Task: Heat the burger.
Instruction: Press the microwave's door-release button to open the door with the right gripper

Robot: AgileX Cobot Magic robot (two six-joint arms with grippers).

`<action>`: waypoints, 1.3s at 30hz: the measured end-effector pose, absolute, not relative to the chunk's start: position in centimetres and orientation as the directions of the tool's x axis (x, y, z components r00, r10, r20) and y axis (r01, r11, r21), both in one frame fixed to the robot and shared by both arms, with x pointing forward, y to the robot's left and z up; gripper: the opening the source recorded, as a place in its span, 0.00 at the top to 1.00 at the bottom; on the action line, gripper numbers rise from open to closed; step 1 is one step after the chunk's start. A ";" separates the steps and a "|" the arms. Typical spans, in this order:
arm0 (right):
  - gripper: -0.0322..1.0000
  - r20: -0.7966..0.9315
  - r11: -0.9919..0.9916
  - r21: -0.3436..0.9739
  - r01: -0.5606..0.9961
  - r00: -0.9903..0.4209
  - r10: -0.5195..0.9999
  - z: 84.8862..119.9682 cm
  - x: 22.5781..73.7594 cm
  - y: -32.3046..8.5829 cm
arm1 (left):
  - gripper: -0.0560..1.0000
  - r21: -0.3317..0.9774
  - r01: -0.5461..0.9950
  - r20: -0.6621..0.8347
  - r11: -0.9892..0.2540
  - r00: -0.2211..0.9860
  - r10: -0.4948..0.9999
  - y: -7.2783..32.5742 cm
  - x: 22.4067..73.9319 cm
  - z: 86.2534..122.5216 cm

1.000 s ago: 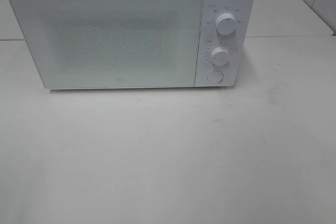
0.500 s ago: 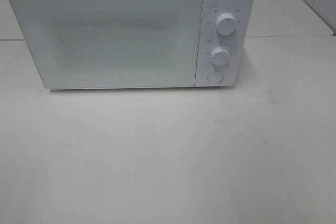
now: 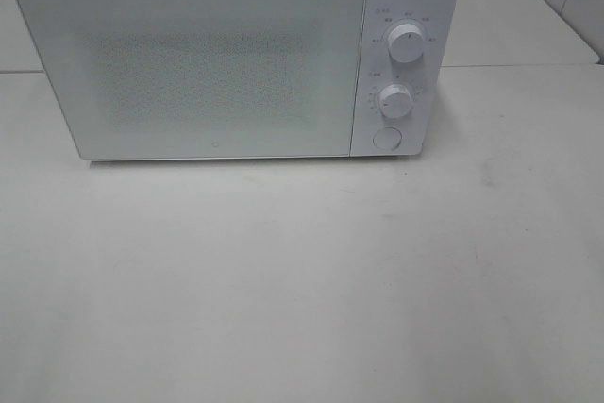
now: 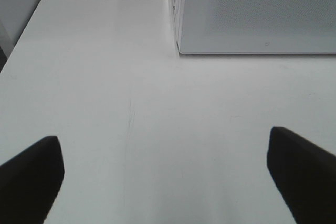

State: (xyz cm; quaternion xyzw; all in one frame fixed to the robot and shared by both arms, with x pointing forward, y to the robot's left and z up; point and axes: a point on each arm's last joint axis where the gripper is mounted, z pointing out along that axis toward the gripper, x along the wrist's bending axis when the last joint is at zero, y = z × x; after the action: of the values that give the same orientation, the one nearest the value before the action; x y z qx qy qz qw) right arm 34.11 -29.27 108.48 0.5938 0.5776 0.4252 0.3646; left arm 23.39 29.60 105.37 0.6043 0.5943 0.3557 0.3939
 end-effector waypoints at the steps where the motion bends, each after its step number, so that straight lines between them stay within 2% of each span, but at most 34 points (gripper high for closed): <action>1: 0.23 0.084 -0.067 0.924 0.376 -0.027 0.996 108.4 34.6 -29.3 | 0.01 0.899 0.438 -0.038 0.017 0.041 0.998 29.6 23.4 105.4; 16: 0.23 0.031 -0.023 0.956 0.292 -0.022 0.999 106.8 40.9 -29.3 | 0.01 0.899 0.438 -0.038 0.017 0.041 0.998 29.6 23.4 105.4; 18: 0.23 0.024 -0.018 0.973 0.231 -0.025 0.999 105.0 41.2 -29.3 | 0.01 0.899 0.438 -0.038 0.017 0.041 0.998 29.6 23.4 105.4; 24: 0.23 0.033 -0.029 0.986 0.165 -0.023 0.999 103.3 40.9 -29.4 | 0.01 0.899 0.438 -0.038 0.017 0.041 0.998 29.6 23.4 105.4; 29: 0.23 0.119 -0.123 0.986 0.117 0.040 0.992 100.5 40.1 -29.9 | 0.01 0.899 0.438 -0.038 0.017 0.041 0.998 29.6 23.4 105.4; 34: 0.23 0.156 -0.163 0.978 0.134 0.065 0.986 98.9 40.5 -30.0 | 0.01 0.899 0.438 -0.038 0.017 0.041 0.998 29.6 23.4 105.4; 39: 0.23 0.129 -0.122 0.971 0.205 -0.023 0.991 96.7 41.2 -28.1 | 0.01 0.899 0.438 -0.038 0.017 0.041 0.998 29.6 23.4 105.4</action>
State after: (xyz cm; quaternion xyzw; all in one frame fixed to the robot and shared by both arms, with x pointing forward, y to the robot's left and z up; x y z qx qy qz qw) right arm 41.20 -28.12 96.71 0.5699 0.5247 0.4860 0.4046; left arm 23.39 29.60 105.37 0.6043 0.5943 0.3557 0.3939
